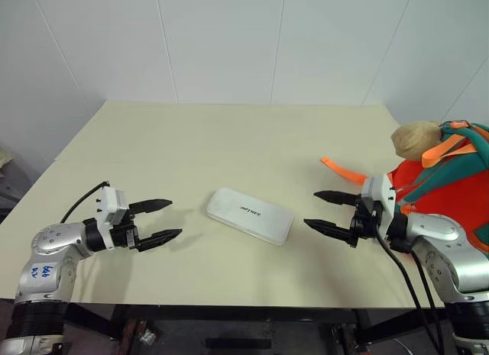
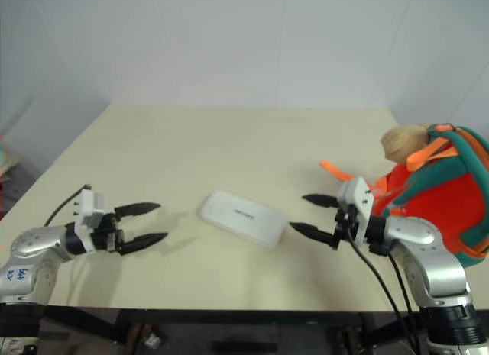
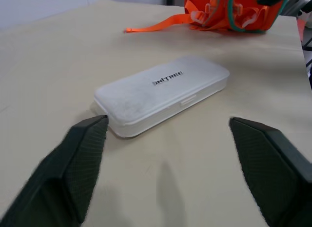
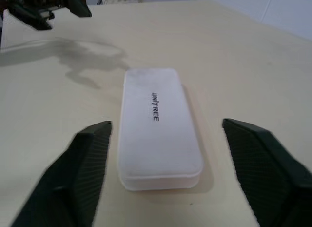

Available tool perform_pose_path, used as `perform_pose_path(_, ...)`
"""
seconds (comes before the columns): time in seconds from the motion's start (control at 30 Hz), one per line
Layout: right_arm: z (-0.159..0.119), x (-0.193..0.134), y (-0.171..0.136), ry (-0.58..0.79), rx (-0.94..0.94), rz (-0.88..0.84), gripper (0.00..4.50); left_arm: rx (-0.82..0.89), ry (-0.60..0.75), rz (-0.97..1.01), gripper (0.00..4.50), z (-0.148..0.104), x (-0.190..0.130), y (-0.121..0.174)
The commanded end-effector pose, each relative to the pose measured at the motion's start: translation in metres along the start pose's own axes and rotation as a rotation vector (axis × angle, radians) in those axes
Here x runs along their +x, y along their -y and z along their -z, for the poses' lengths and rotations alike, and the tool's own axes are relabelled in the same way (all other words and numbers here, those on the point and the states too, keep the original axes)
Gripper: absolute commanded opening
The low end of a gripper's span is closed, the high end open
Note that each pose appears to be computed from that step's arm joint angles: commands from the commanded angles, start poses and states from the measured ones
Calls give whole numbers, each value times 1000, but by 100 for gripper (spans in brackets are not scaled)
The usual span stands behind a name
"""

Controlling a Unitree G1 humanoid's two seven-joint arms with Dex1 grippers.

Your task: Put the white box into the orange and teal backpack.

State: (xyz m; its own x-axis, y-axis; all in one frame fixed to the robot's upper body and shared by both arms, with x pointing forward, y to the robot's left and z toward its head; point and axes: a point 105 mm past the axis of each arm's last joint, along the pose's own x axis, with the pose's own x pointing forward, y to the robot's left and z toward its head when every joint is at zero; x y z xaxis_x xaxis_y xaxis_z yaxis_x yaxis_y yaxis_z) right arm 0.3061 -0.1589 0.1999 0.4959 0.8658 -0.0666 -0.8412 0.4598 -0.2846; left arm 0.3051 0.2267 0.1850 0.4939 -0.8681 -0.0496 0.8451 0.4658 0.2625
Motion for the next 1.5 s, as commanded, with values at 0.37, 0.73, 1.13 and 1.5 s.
perform_pose_path(0.37,44,-1,-11,-85,134,146,0,25,-17,-94,4,11,15,-40)
perform_pose_path(0.73,70,21,-7,-166,149,202,0,43,-46,-194,4,28,62,-65)
perform_pose_path(1.13,65,45,-23,-121,186,198,0,-31,-27,-208,4,48,103,-57)
perform_pose_path(1.5,66,44,-10,-130,158,221,0,-73,7,-161,4,49,113,-49)
